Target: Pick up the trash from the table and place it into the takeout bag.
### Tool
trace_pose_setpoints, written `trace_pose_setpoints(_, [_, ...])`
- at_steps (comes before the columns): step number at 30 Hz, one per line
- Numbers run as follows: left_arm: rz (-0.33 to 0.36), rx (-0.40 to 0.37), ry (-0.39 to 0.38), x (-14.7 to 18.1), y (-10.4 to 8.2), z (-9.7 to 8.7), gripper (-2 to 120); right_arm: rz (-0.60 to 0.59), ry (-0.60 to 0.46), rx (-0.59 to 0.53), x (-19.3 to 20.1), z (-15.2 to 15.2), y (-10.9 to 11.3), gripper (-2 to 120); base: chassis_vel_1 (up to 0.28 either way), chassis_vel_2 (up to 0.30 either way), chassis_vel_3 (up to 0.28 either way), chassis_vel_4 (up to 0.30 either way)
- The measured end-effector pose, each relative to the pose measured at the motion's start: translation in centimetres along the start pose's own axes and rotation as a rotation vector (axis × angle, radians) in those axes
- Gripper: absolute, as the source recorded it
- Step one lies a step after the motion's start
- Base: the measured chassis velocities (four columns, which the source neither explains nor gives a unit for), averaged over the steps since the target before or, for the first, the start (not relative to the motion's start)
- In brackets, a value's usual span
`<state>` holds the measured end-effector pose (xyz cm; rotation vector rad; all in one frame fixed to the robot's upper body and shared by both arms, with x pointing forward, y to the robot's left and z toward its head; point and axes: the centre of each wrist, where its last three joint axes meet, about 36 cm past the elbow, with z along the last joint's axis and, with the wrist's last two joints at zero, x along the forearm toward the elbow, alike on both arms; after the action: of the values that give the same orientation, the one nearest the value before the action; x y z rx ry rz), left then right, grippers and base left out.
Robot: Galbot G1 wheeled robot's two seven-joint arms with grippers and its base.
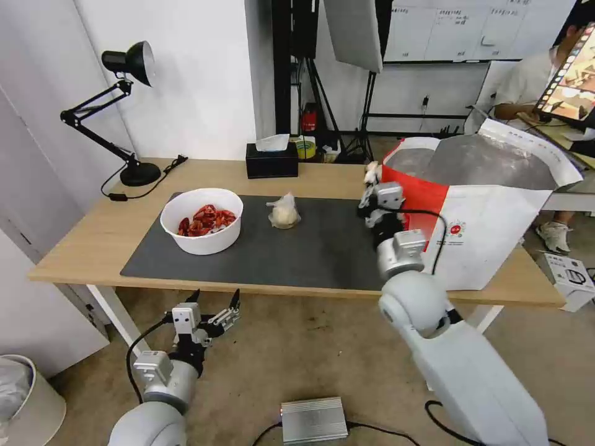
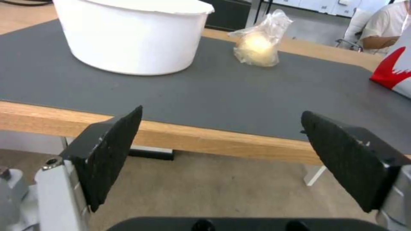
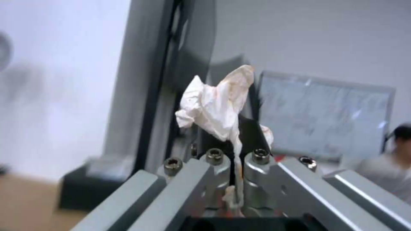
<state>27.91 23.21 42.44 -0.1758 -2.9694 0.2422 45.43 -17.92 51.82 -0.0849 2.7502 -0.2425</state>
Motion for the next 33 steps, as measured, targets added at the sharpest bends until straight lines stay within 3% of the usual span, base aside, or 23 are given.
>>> trace_pose_setpoints(5, [0.008, 0.020, -0.003, 0.3, -0.3, -0.4, 100, 0.079, -0.099, 0.066, -1.1, -0.4, -2.5, 0, 0.000, 0.000, 0.000, 0.000])
trace_pose_setpoints(10, [0.012, 0.025, -0.001, 0.4, -0.5, -0.4, 100, 0.153, -0.116, 0.114, -1.5, -0.2, -3.7, 0, 0.000, 0.000, 0.000, 0.000])
trace_pose_setpoints(16, [0.015, 0.026, 0.001, 0.5, -0.6, -0.3, 100, 0.243, -0.053, 0.109, -1.4, 0.5, -4.2, 0, 0.000, 0.000, 0.000, 0.000])
trace_pose_setpoints(27, [0.014, 0.026, 0.005, 0.4, -0.6, -0.2, 100, 0.286, 0.032, 0.011, -1.2, 0.3, -4.2, 0, 0.000, 0.000, 0.000, 0.000])
trace_pose_setpoints(30, [0.014, 0.027, 0.007, 0.4, -0.6, -0.1, 100, 0.286, 0.040, -0.006, -1.1, 0.1, -4.1, 6, 0.000, 0.000, 0.000, 0.000])
trace_pose_setpoints(33, [0.016, 0.029, 0.008, 0.4, -0.7, 0.0, 100, 0.284, 0.049, -0.020, -0.9, 0.1, -4.0, 21, 0.000, 0.000, 0.000, 0.000])
